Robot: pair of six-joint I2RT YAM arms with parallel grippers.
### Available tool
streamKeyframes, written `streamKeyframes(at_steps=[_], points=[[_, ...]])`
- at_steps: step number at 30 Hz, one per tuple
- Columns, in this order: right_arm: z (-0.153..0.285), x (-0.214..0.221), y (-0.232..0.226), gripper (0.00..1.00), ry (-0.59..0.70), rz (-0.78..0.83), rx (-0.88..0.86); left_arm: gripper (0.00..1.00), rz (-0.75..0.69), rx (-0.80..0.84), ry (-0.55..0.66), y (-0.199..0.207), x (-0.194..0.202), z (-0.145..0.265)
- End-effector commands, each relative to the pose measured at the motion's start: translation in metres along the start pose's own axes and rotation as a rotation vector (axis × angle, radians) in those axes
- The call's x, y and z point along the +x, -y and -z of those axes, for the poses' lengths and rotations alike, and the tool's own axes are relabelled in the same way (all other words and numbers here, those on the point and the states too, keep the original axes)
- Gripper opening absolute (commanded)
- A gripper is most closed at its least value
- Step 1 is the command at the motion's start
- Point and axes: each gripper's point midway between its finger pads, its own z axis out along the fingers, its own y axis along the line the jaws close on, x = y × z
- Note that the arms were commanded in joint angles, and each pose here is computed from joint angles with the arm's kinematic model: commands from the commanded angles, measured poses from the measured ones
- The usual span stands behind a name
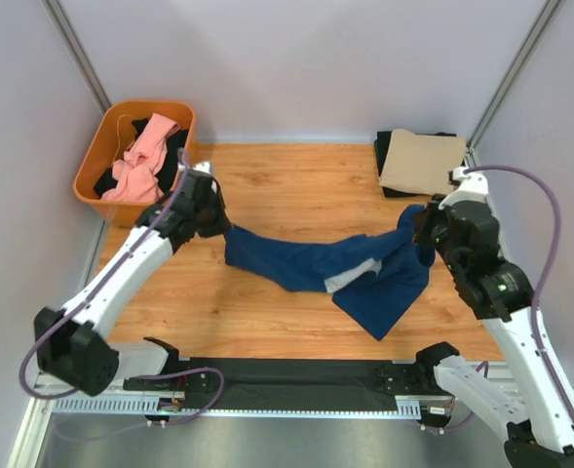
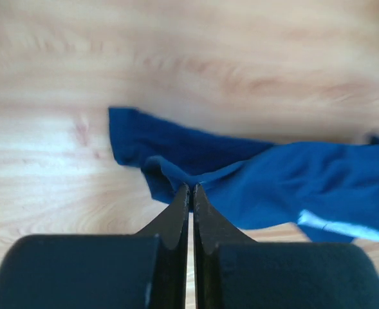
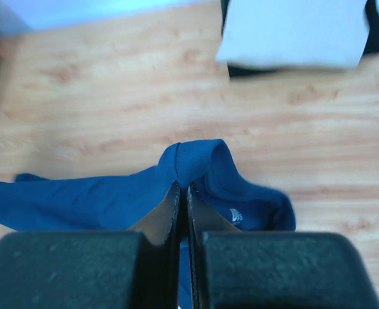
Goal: Fold and stack the t-shirts
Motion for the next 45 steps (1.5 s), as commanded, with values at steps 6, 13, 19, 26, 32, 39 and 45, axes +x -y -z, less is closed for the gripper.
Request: streamKeyframes(at_steps=[6,13,19,26,32,39,45], points=[[0.166,-0.135,-0.001,0.00,0.544,-0.042,-0.183,0.00,-0.101,0.197,0.468,0.027,-0.084,0.205],[0.268,-0.175,0.013,0.00,0.900,-0.032,-0.261,0.00,-0.238,0.280,0.917,0.022,-0.119,0.361],[0.213,-0.218,0.003,0.01,0.820,-0.005,-0.128,0.00,-0.310,0.201,0.967,0.043,-0.175,0.367],[0.094,-0.256,-0.022,0.01,0.704,0.023,0.015,0.00,-0.261,0.155,0.903,0.057,-0.262,0.307],[-0.027,-0.209,-0.024,0.90,0.485,0.005,0.110,0.09,-0.184,0.076,0.622,0.016,-0.290,0.162],[-0.068,-0.093,-0.003,1.00,0.245,-0.076,0.150,0.60,-0.081,-0.043,0.271,-0.037,-0.199,0.065],[-0.069,0.019,0.007,1.00,-0.029,-0.165,0.131,0.59,0.034,-0.133,0.188,-0.076,-0.096,0.079]])
